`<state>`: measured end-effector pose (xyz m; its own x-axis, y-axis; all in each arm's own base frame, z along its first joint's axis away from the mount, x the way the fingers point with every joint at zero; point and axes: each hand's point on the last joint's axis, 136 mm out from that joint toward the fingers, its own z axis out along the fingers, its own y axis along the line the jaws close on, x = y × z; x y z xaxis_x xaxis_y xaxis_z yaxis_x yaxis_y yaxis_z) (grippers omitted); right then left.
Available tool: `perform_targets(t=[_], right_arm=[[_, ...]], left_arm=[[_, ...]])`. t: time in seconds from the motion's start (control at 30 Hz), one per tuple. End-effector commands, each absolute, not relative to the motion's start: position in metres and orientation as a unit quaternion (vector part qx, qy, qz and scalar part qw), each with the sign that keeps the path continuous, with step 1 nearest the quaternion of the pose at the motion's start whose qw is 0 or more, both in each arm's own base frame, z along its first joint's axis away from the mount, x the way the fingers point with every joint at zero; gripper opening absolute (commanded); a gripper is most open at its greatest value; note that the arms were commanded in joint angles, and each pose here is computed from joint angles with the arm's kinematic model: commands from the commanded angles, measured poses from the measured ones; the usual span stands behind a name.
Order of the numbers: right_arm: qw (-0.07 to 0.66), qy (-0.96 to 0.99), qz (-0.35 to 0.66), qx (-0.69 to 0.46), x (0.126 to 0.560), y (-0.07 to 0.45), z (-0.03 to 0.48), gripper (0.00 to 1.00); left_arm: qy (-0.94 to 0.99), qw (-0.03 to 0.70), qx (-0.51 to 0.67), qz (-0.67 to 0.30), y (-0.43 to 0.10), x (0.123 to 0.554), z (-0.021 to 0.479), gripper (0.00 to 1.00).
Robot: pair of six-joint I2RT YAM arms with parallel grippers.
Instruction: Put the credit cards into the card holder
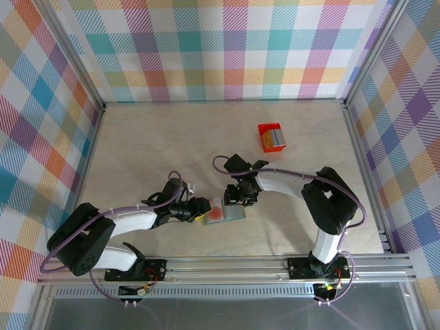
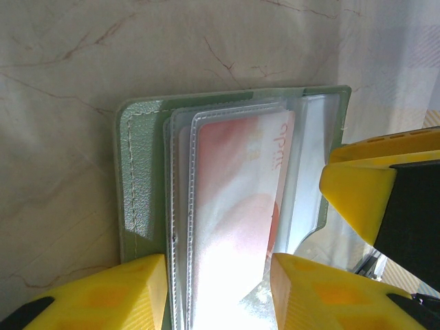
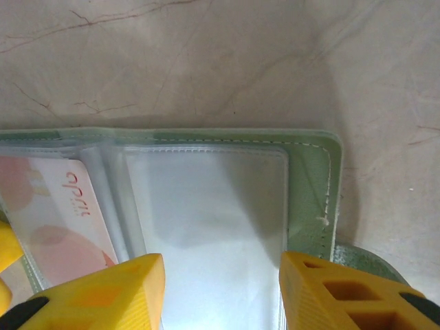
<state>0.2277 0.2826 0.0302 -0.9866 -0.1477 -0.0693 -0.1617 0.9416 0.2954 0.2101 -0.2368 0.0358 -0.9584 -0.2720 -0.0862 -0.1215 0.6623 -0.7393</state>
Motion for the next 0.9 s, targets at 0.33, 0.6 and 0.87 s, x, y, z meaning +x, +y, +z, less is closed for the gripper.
perform_targets(t=[0.33, 0.6, 0.87], right_arm=[[-0.002, 0.977, 0.193, -0.088, 0.221, 0.296, 0.016, 0.47], [0.006, 0.967, 0.241, -0.087, 0.221, 0.309, 0.03, 0.43], [0.009, 0.961, 0.263, -0.08, 0.22, 0.313, 0.038, 0.41]], left_arm=[[0.909, 0.089, -0.104, -0.393, -0.236, 0.204, 0.029, 0.43], [0.909, 0.091, -0.104, -0.393, -0.236, 0.205, 0.029, 0.43], [0.909, 0.09, -0.105, -0.393, -0.236, 0.205, 0.028, 0.43]])
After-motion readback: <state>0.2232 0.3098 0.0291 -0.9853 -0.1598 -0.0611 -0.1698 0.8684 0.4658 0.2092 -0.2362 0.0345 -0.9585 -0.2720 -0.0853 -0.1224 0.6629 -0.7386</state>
